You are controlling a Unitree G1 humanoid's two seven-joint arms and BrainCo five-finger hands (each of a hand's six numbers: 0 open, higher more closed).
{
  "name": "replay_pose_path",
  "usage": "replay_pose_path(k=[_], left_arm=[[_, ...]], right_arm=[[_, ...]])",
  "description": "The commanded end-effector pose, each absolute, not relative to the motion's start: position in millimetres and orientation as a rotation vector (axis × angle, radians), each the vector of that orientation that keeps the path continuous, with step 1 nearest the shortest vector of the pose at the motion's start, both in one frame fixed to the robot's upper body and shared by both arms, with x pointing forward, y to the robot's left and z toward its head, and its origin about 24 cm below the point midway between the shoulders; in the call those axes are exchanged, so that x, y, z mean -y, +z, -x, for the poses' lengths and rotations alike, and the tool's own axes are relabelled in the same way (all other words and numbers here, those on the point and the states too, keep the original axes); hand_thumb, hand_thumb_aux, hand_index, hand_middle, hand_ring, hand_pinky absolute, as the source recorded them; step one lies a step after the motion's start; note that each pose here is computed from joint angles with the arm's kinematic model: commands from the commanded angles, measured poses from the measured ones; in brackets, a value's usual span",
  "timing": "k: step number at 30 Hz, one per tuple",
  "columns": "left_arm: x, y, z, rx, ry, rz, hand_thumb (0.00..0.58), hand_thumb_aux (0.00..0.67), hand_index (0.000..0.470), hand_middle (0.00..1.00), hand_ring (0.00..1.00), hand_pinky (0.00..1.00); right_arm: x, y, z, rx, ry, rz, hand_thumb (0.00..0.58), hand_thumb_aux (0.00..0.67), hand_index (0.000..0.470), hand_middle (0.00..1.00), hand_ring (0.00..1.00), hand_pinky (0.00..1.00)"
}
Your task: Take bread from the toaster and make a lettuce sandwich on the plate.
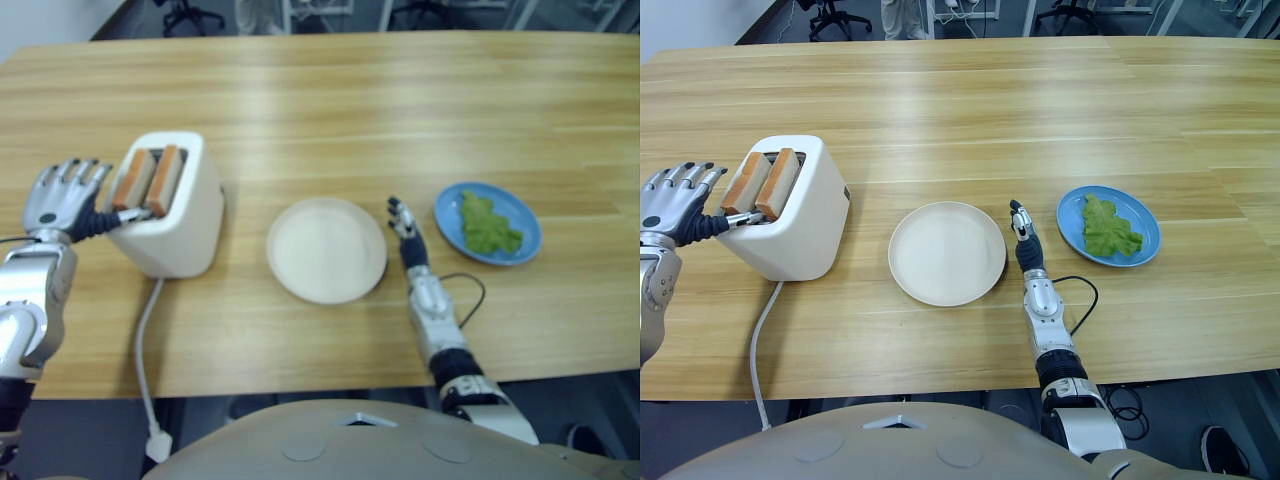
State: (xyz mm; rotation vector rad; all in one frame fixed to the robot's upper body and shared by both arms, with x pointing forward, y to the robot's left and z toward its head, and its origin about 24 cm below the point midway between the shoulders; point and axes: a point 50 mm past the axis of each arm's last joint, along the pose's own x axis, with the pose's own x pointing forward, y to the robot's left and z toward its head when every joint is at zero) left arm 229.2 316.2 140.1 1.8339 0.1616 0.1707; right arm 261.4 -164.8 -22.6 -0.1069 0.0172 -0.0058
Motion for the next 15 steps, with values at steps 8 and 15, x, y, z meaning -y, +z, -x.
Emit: replay_pose_path(k=[8, 15], left_arm=[[-318, 151, -229, -0.115, 0.273, -1.747, 0.580, 0.670, 0.460, 0.00, 0.00, 0.00], [-314, 156, -229, -0.061, 0.312, -1.674, 0.580, 0.670, 0.460, 0.00, 0.00, 0.00]], right_arm=[[167, -30, -256, -0.060, -0.007, 0.120, 0.000, 0.000, 0.000, 0.00, 0.00, 0.00], [166, -31, -256, -0.065, -0.003, 0.122, 0.000, 0.000, 0.000, 0.00, 0.00, 0.00]])
